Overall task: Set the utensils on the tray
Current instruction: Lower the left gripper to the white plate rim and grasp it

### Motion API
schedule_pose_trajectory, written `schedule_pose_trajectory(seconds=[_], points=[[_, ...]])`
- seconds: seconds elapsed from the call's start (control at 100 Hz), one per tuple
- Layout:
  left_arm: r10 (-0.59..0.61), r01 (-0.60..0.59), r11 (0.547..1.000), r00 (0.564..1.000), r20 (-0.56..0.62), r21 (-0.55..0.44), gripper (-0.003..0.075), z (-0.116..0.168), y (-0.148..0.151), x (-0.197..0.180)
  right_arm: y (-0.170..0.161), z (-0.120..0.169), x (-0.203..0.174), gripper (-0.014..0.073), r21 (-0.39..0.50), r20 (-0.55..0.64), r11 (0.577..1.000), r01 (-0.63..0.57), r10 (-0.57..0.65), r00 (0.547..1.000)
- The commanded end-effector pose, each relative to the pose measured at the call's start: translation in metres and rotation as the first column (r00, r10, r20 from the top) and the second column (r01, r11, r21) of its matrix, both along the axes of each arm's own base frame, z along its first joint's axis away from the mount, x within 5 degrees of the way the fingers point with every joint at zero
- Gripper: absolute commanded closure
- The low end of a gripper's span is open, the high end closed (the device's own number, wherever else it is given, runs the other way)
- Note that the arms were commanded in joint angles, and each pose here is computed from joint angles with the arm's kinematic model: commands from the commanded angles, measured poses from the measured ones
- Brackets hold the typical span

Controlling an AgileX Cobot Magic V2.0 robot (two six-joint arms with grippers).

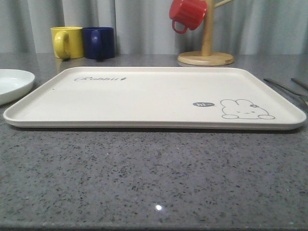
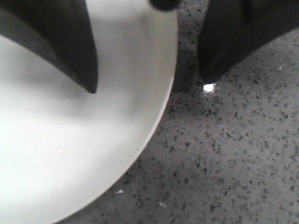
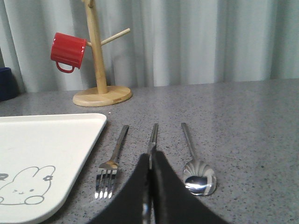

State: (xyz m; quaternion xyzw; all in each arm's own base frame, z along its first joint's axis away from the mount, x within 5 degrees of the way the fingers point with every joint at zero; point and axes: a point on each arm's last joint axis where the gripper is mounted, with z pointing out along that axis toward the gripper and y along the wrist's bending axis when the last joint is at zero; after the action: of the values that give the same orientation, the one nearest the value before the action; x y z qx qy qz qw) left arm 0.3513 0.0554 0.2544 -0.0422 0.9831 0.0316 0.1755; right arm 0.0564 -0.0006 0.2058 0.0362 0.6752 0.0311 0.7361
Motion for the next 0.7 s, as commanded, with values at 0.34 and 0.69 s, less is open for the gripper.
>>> schedule_pose_trajectory(seconds=[0.34,0.69], points=[[0.008,-0.010,1.000,0.998,0.067,0.026,0.0737,0.025,0.009,-0.007,0.000,0.015,-0.004,0.0664,-0.021,0.123,1.000,0.003,-0.001,0.992],[0.025,0.033,0.986,0.939,0.342,-0.163,0.0737,0.097,0.017,-0.043,0.000,0.015,-0.004,0.0664,-0.021,0.123,1.000,0.003,-0.001,0.992]])
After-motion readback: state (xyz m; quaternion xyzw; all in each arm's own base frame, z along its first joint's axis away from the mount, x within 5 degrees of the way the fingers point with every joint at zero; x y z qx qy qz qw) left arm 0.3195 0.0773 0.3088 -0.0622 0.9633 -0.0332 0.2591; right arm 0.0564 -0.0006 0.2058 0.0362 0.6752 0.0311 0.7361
